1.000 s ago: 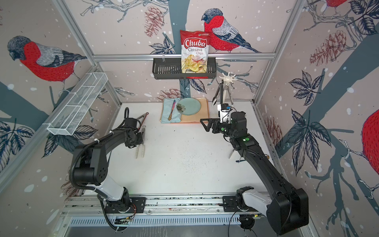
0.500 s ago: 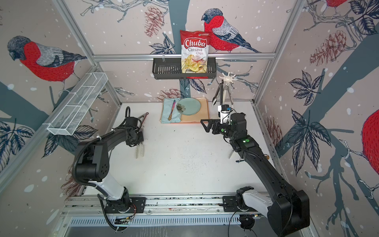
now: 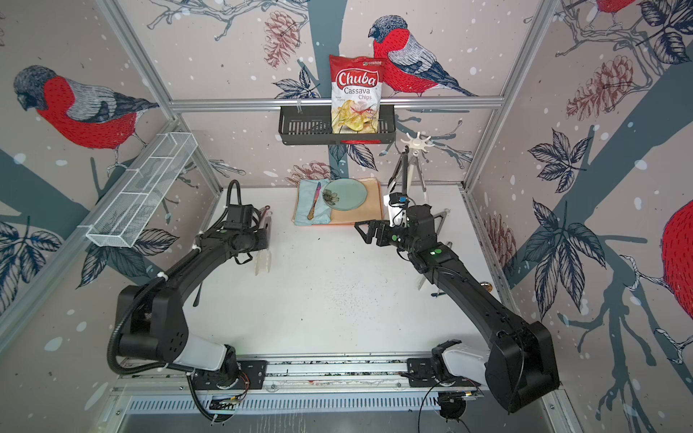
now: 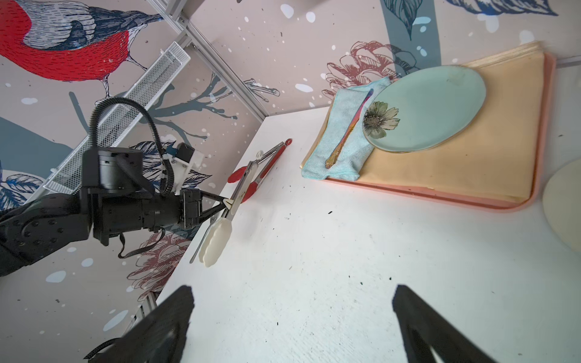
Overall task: Hang food tongs on kitchen utensil racks
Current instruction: Pick up the food tongs from the center of the board.
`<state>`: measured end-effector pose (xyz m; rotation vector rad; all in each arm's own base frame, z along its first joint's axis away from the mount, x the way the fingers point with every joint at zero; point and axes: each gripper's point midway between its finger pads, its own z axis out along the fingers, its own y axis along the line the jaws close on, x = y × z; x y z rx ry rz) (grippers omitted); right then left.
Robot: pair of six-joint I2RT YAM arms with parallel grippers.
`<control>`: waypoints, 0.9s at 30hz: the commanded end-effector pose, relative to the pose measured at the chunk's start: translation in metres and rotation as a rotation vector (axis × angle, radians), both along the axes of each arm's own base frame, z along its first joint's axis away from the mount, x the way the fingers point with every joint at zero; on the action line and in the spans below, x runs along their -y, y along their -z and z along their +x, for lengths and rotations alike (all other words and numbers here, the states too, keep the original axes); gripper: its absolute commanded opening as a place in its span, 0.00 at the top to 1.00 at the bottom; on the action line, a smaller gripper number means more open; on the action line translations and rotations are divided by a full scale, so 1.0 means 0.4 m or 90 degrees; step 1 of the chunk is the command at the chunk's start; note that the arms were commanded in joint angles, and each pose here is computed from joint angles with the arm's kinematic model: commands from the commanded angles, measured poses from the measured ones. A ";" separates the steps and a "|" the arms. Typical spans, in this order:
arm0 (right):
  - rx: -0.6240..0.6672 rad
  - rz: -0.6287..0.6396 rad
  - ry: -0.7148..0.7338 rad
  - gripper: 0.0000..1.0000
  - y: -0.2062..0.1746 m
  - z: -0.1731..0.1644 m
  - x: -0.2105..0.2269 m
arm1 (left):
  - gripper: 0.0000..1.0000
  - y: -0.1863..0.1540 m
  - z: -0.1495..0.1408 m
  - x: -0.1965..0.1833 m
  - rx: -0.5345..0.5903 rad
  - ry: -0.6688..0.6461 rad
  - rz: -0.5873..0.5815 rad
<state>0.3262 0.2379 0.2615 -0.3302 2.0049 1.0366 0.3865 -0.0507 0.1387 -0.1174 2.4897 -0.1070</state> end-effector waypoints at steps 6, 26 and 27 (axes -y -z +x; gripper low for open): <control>0.016 0.029 -0.055 0.00 -0.031 0.005 -0.077 | 1.00 -0.189 0.002 0.143 0.167 0.079 -0.057; 0.004 0.080 -0.118 0.00 -0.068 -0.003 -0.248 | 1.00 -0.393 -0.093 0.404 0.367 0.154 -0.108; 0.007 0.080 -0.117 0.00 -0.071 -0.001 -0.251 | 1.00 -0.392 -0.096 0.413 0.367 0.158 -0.109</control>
